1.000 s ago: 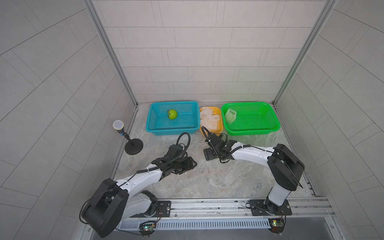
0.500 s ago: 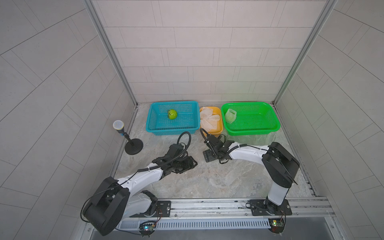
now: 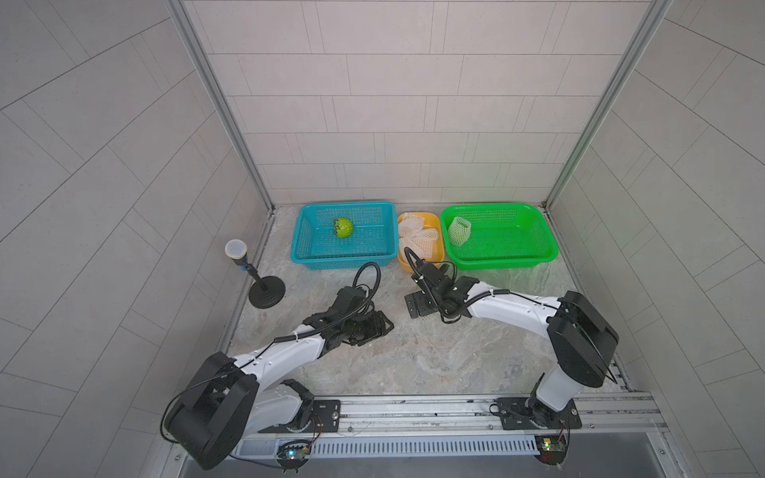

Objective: Sleeve custard apples in foam nets
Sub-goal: Put on the foam net on the custard apple.

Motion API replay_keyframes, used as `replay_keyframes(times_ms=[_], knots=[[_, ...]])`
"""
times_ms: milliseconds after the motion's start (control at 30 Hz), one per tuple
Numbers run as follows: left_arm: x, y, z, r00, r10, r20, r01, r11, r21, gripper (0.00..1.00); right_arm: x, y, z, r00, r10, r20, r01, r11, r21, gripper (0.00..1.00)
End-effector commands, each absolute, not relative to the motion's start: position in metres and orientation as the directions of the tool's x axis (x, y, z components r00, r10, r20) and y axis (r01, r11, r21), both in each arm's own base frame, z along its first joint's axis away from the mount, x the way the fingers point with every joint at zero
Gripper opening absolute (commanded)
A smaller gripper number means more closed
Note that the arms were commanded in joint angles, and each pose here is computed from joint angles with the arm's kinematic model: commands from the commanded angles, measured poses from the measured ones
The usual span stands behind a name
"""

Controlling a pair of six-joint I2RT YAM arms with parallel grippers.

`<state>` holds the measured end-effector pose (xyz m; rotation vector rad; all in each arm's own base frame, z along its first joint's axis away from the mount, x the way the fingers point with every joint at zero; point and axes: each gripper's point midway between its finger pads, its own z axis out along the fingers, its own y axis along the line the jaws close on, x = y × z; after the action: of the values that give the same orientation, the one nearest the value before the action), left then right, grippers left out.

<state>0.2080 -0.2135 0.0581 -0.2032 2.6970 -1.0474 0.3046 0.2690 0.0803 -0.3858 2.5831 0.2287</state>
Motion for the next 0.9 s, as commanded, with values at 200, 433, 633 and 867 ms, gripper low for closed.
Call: replay_keyframes(times_ms=[200, 433, 633, 867], knots=[[0.213, -0.215, 0.063, -0.957, -0.221, -0.186, -0.032, 0.723, -0.690, 0.62, 0.318, 0.263, 0.069, -0.845, -0.213, -0.491, -0.266, 0.963, 0.041, 0.98], [0.213, -0.216, 0.062, -0.958, -0.221, -0.182, -0.035, 0.722, -0.691, 0.62, 0.320, 0.263, 0.054, -0.856, -0.224, -0.465, -0.265, 0.964, 0.023, 0.89], [0.213, -0.216, 0.061, -0.959, -0.217, -0.181, -0.033, 0.722, -0.692, 0.62, 0.316, 0.259, 0.040, -0.866, -0.244, -0.437, -0.272, 0.962, 0.001, 0.86], [0.213, -0.217, 0.061, -0.960, -0.218, -0.178, -0.035, 0.720, -0.693, 0.62, 0.312, 0.256, 0.030, -0.872, -0.255, -0.417, -0.276, 0.961, -0.008, 0.90]])
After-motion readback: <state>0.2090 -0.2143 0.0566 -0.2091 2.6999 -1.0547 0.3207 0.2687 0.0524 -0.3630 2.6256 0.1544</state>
